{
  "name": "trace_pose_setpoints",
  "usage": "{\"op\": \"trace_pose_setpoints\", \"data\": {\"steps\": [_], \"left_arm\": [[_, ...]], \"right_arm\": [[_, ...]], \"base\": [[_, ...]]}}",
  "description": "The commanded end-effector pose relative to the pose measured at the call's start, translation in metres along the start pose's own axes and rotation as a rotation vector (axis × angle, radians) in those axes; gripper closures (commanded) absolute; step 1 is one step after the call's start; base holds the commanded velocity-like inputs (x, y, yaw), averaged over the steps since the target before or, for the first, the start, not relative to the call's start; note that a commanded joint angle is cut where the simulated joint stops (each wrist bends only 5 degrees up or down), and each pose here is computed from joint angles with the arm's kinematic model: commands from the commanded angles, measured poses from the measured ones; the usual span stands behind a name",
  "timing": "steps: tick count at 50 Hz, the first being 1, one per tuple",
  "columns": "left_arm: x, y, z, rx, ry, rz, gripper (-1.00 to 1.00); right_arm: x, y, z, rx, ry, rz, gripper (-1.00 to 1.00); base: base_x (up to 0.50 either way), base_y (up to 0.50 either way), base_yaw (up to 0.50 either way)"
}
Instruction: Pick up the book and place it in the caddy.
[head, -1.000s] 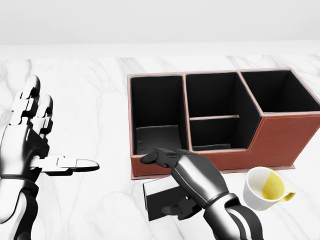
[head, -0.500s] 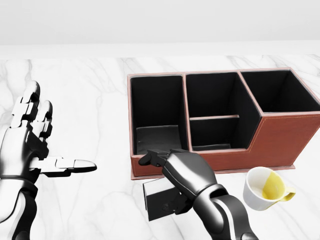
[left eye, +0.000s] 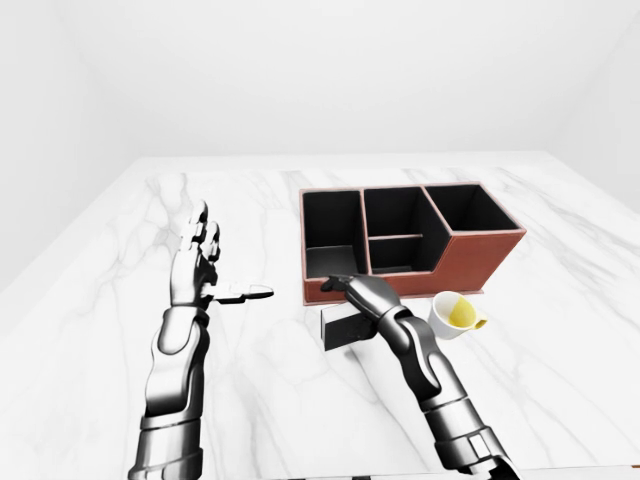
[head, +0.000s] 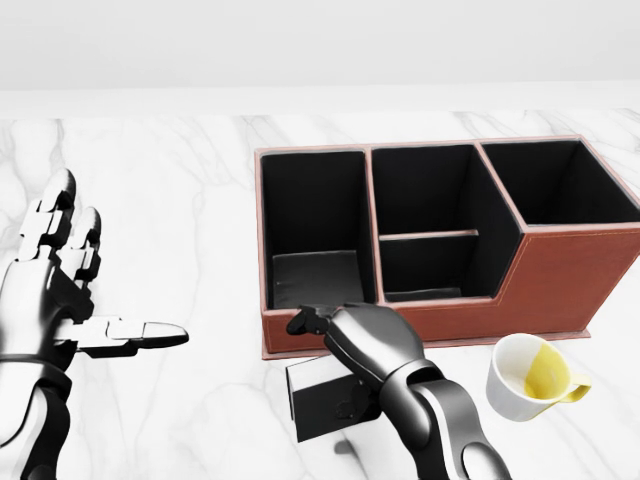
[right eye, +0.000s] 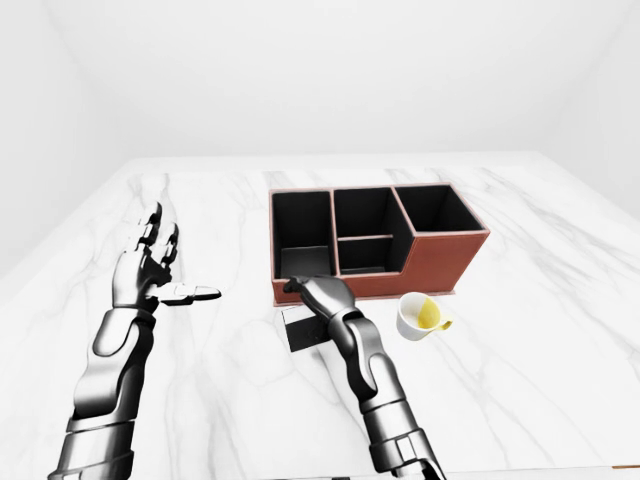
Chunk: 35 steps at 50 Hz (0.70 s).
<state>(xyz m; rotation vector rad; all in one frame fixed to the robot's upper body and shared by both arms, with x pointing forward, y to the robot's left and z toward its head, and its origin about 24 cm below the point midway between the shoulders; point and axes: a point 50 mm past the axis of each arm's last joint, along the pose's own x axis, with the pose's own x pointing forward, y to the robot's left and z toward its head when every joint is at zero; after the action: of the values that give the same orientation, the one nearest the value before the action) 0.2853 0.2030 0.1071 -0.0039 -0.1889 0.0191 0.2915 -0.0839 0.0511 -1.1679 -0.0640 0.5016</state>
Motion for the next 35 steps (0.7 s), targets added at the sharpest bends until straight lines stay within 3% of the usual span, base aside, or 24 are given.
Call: {"op": "trace_pose_setpoints", "data": {"steps": [1,35], "left_arm": [[-0.002,0.002,0.0,-0.002,0.001,0.006,-1.0],[-0.006,0.013,-0.003,-0.012,0.014,0.028,-1.0]], "right_arm": [[0.006,0.007,0.002,-0.016,0.004,0.032,-0.29],[0.031,0.034,-0.011,-0.143,0.075,0.084,-0.35]], "base": [[0.0,0.0,0.0],[0.0,0.0,0.0]]}}
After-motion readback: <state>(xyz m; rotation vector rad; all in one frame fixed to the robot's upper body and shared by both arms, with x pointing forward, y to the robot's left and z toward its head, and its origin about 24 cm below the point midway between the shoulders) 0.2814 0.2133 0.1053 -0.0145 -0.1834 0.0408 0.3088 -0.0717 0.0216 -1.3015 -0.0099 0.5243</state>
